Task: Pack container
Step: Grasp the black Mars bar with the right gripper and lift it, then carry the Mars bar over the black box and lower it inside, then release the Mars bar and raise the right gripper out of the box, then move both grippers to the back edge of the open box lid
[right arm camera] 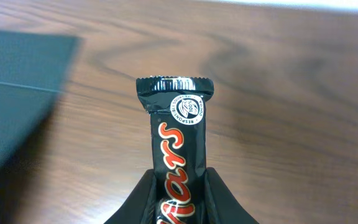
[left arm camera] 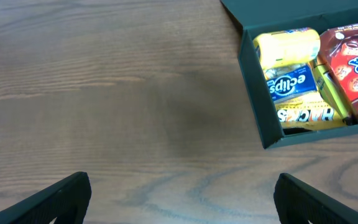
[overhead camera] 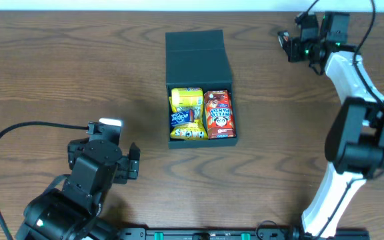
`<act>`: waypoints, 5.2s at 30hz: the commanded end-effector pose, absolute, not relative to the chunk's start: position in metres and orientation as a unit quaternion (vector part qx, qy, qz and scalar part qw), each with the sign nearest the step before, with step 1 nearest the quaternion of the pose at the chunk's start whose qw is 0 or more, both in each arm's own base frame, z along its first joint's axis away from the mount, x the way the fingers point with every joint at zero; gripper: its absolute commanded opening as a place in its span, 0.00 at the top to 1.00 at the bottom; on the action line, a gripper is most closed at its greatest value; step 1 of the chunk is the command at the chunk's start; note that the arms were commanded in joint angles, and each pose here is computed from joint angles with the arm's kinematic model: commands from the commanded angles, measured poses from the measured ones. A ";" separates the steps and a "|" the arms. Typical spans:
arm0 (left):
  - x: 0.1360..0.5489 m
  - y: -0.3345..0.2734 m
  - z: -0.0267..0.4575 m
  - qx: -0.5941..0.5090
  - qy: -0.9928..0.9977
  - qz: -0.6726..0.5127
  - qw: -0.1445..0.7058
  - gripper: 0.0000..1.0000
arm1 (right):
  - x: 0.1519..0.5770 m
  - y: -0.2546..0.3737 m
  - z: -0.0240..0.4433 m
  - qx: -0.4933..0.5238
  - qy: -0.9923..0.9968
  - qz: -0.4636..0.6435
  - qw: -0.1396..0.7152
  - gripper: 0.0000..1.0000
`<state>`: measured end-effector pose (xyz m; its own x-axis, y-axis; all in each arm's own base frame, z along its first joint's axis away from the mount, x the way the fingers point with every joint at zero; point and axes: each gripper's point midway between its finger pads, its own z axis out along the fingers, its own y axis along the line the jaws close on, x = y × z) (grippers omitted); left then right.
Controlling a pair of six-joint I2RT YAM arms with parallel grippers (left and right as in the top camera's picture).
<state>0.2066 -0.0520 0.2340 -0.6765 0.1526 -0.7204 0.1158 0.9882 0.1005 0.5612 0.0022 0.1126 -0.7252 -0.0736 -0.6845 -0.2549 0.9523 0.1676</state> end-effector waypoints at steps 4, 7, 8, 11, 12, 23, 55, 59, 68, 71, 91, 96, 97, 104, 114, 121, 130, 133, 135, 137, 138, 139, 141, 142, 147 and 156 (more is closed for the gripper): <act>0.207 -0.052 0.240 0.074 0.913 0.022 0.401 0.05 | 0.531 0.077 0.181 -0.151 0.901 0.161 0.372 0.94; 0.207 -0.052 0.240 0.074 0.913 0.022 0.401 0.05 | 0.505 0.116 0.194 -0.197 0.897 0.178 0.353 0.96; 0.207 -0.052 0.240 0.074 0.913 0.022 0.401 0.05 | 0.492 0.133 0.197 -0.215 0.897 0.186 0.340 0.96; 0.207 -0.052 0.240 0.074 0.913 0.022 0.401 0.05 | 0.460 0.168 0.193 -0.261 0.897 0.196 0.299 0.97; 0.207 -0.052 0.240 0.074 0.913 0.022 0.401 0.05 | 0.445 0.183 0.189 -0.281 0.897 0.201 0.277 0.98; 0.207 -0.052 0.240 0.074 0.913 0.022 0.401 0.05 | 0.335 0.267 0.163 -0.482 0.837 0.208 0.152 0.96; 0.207 -0.052 0.240 0.074 0.913 0.022 0.401 0.05 | 0.313 0.289 0.076 -0.609 0.779 0.136 0.060 0.30; 0.207 -0.052 0.240 0.074 0.913 0.022 0.401 0.05 | 0.313 0.299 0.091 -0.572 0.801 0.163 0.066 0.36; 0.206 -0.051 0.239 0.077 0.913 0.026 0.399 0.05 | 0.321 0.314 0.155 -0.548 0.804 0.192 0.127 0.48; 0.201 -0.047 0.233 0.087 0.919 0.036 0.383 0.05 | 0.325 0.312 0.176 -0.539 0.806 0.191 0.155 0.66; 0.200 -0.048 0.232 0.097 0.919 0.038 0.380 0.05 | 0.447 0.144 0.166 -0.191 0.948 0.146 0.210 0.98; 0.201 -0.050 0.234 0.097 0.917 0.032 0.385 0.05 | 0.458 0.129 0.146 -0.171 0.944 0.172 0.226 0.99; 0.204 -0.052 0.237 0.095 0.914 0.028 0.393 0.05 | 0.460 0.126 0.139 -0.167 0.943 0.171 0.230 0.98; 0.241 -0.076 0.267 0.075 0.881 -0.014 0.467 0.05 | 0.483 0.111 0.111 -0.087 0.945 0.184 0.257 0.98; 0.348 -0.108 0.233 0.010 0.887 -0.143 0.438 0.02 | 0.511 0.113 0.100 -0.081 0.933 0.190 0.294 0.99; 0.421 -0.078 0.192 -0.102 0.877 -0.245 0.401 0.83 | 0.520 0.107 0.094 -0.046 0.924 0.244 0.291 0.99; 0.500 -0.087 0.161 -0.127 0.859 -0.355 0.346 0.94 | 0.518 0.113 0.075 -0.003 0.922 0.291 0.256 0.99; 0.517 -0.092 0.139 -0.143 0.869 -0.369 0.299 0.94 | 0.519 0.126 0.068 0.019 0.914 0.326 0.240 0.98; 0.526 -0.097 0.121 -0.151 0.876 -0.378 0.258 0.94 | 0.521 0.132 0.063 0.029 0.913 0.332 0.235 0.99; 0.531 -0.104 0.110 -0.154 0.881 -0.386 0.226 0.94 | 0.522 0.135 0.059 0.035 0.912 0.335 0.232 0.99; 0.533 -0.105 0.101 -0.160 0.886 -0.381 0.209 0.94 | 0.523 0.137 0.055 0.044 0.912 0.338 0.227 0.98; 0.536 -0.107 0.092 -0.166 0.890 -0.377 0.193 0.94 | 0.524 0.139 0.052 0.048 0.911 0.341 0.226 0.98; 0.539 -0.109 0.076 -0.177 0.895 -0.375 0.163 0.94 | 0.524 0.143 0.045 0.062 0.911 0.347 0.216 0.98; 0.539 -0.110 0.069 -0.181 0.896 -0.377 0.148 0.94 | 0.524 0.145 0.040 0.066 0.910 0.351 0.211 0.99; 0.534 -0.116 0.044 -0.210 0.893 -0.385 0.099 0.94 | 0.522 0.150 0.026 0.080 0.909 0.362 0.192 0.98; 0.525 -0.140 0.038 -0.200 0.893 -0.398 0.070 0.94 | 0.524 0.160 0.019 0.080 0.902 0.382 0.186 0.98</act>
